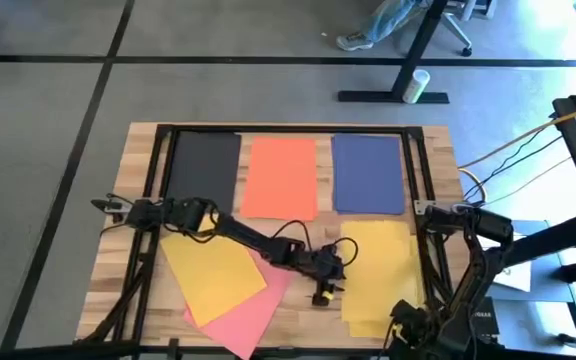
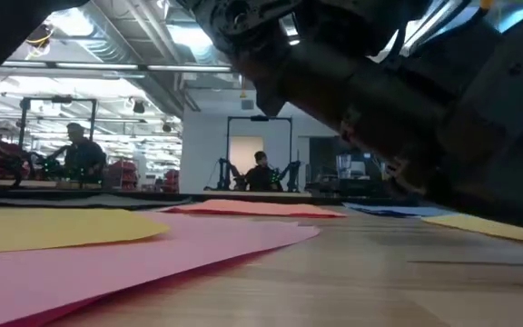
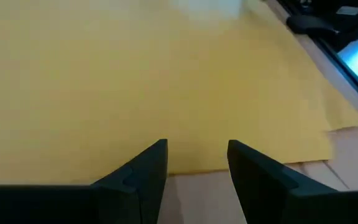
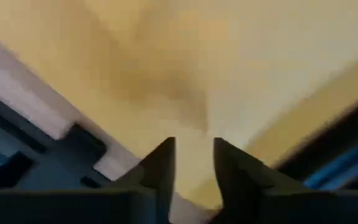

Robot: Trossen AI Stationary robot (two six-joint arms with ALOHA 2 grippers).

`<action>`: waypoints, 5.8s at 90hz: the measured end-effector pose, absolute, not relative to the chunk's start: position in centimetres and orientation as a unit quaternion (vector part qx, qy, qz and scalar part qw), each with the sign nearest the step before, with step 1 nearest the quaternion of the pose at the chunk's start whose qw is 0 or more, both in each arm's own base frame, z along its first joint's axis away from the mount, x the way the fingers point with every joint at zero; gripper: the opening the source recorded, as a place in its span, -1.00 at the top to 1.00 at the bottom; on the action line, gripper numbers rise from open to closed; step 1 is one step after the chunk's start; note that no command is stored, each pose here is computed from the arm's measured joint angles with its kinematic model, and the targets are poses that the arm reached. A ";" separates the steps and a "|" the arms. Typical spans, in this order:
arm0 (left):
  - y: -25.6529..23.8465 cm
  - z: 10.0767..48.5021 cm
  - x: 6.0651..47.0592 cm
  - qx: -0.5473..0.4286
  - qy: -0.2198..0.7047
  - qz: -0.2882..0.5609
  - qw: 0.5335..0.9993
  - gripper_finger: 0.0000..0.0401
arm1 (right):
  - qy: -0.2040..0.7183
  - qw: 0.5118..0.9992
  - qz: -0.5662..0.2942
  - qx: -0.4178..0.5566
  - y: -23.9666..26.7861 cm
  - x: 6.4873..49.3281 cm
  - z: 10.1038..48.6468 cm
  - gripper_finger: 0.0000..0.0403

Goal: Organize paper
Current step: Stack the yellow on top of the other yellow paper, then stack the yellow paper on top of the other yellow paper

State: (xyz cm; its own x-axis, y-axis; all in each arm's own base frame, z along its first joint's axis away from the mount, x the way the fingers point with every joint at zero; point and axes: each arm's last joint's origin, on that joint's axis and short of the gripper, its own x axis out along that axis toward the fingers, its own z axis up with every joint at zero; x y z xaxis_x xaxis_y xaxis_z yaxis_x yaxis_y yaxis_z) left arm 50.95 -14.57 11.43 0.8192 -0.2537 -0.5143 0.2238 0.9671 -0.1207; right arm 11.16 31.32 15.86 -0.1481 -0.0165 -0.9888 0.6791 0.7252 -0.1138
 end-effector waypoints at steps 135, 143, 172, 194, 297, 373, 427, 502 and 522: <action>-19.1 12.9 48.8 0.008 0.294 -0.162 0.942 0.23 | 0.598 0.763 -0.187 0.160 27.2 16.6 12.1 0.45; -19.1 12.9 48.8 0.008 0.293 -0.162 0.942 0.23 | 0.595 0.763 -0.181 0.174 27.4 16.6 12.0 0.56; -19.1 12.9 48.8 0.006 0.294 -0.161 0.942 0.23 | 0.599 0.757 -0.178 0.191 27.8 16.7 12.0 0.97; -19.1 12.9 48.8 0.007 0.294 -0.161 0.942 0.23 | 0.631 0.732 -0.200 0.164 28.9 16.9 14.6 1.00; -19.5 13.0 48.6 0.008 0.293 -0.165 0.942 0.23 | 0.621 0.718 -0.227 0.219 33.8 13.2 15.7 0.66; -19.7 25.5 30.7 0.135 0.509 0.163 0.835 0.23 | 0.521 0.837 -0.158 0.049 26.7 27.6 18.4 -0.21; -24.2 18.9 17.8 -0.170 0.403 0.249 0.864 0.23 | 0.446 0.891 0.066 0.056 16.1 43.1 12.7 -0.21; -25.6 15.4 19.0 -0.203 0.376 0.273 0.862 0.23 | 0.414 0.905 0.095 0.031 15.3 45.8 11.4 -0.21; -25.9 15.4 19.2 -0.225 0.370 0.268 0.861 0.23 | 0.419 0.902 0.099 0.026 15.5 46.9 10.1 -0.14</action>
